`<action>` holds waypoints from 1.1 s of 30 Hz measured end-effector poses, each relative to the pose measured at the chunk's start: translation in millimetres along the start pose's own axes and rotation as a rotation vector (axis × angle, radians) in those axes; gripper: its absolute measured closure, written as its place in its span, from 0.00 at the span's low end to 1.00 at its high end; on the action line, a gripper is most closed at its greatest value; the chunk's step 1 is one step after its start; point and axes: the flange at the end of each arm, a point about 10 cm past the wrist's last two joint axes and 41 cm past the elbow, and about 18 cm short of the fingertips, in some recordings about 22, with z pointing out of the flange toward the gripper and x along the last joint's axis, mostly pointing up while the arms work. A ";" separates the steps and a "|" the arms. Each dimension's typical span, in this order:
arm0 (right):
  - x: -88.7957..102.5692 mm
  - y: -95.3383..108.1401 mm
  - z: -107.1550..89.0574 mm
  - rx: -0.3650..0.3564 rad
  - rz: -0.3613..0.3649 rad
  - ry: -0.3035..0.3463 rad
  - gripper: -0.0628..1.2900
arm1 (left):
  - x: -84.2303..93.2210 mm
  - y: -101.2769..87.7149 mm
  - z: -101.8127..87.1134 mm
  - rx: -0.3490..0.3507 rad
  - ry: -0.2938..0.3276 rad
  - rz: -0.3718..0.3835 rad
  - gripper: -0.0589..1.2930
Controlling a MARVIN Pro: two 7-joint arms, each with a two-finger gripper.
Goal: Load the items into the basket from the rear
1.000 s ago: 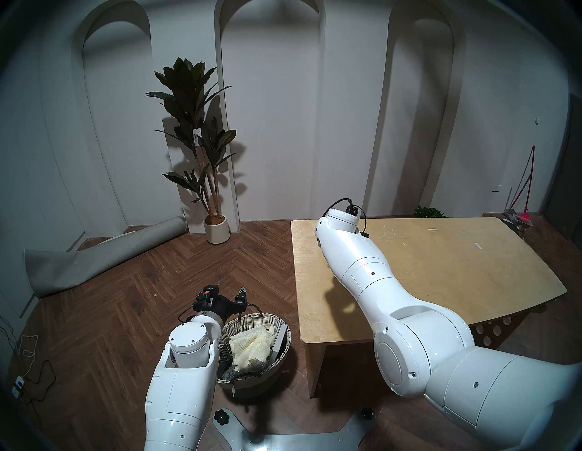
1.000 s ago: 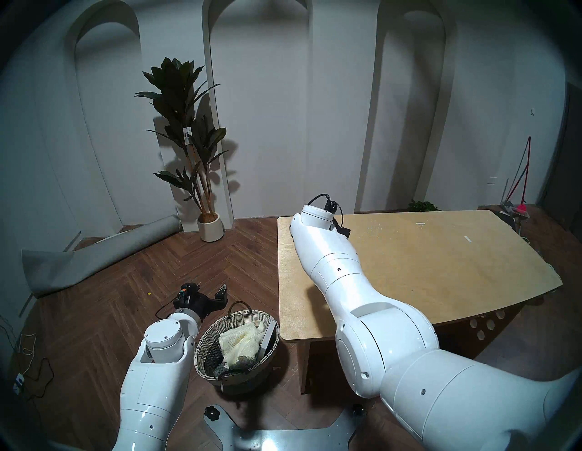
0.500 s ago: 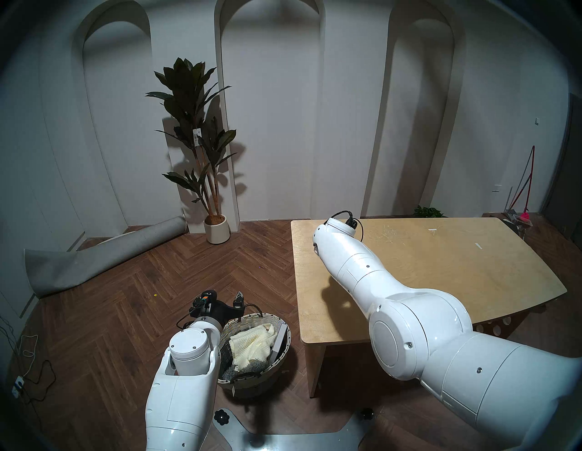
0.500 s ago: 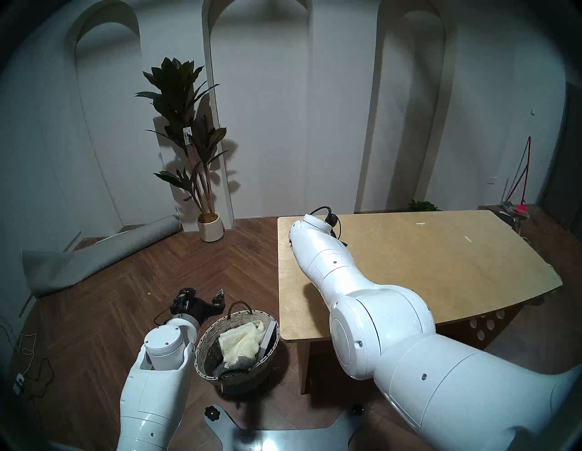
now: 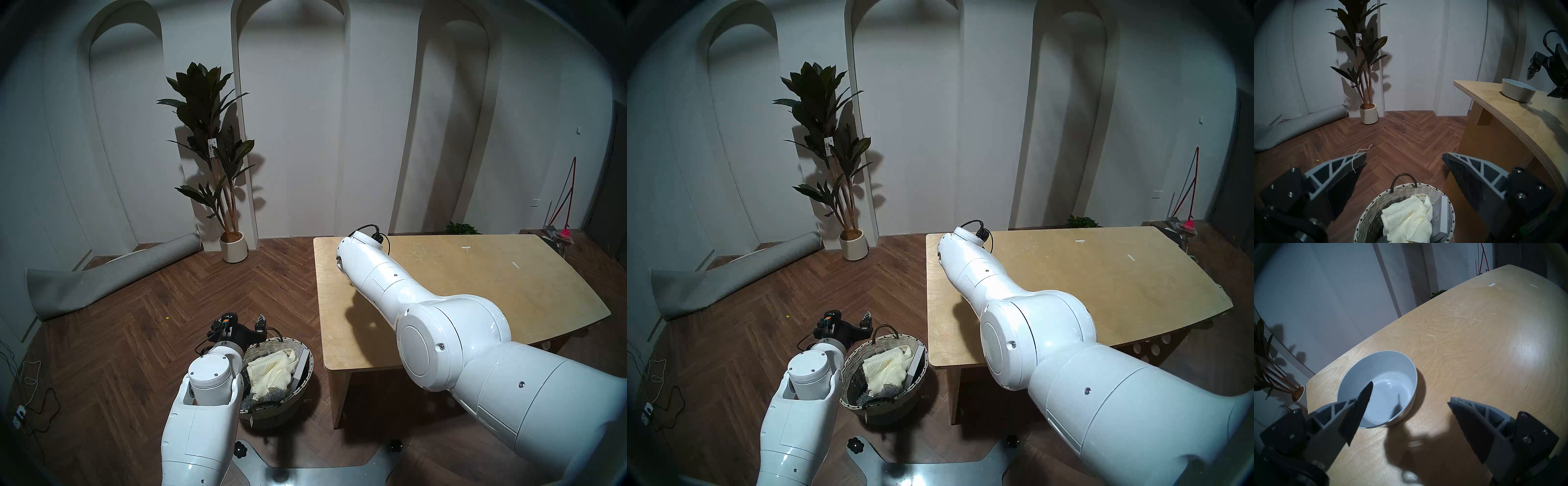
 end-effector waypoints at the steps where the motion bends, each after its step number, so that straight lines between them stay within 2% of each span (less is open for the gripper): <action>1: -0.4 0.0 0.2 0.001 0.001 -0.001 0.03 | -0.1 0.2 0.0 0.000 -0.001 0.001 0.04; 17: -10.3 3.0 4.8 0.010 0.001 -0.011 0.03 | -3.1 6.1 -0.5 0.011 -0.015 0.013 0.04; 33: -9.5 16.2 13.6 0.005 0.007 -0.002 0.03 | -6.2 12.3 0.0 0.006 -0.033 0.022 0.04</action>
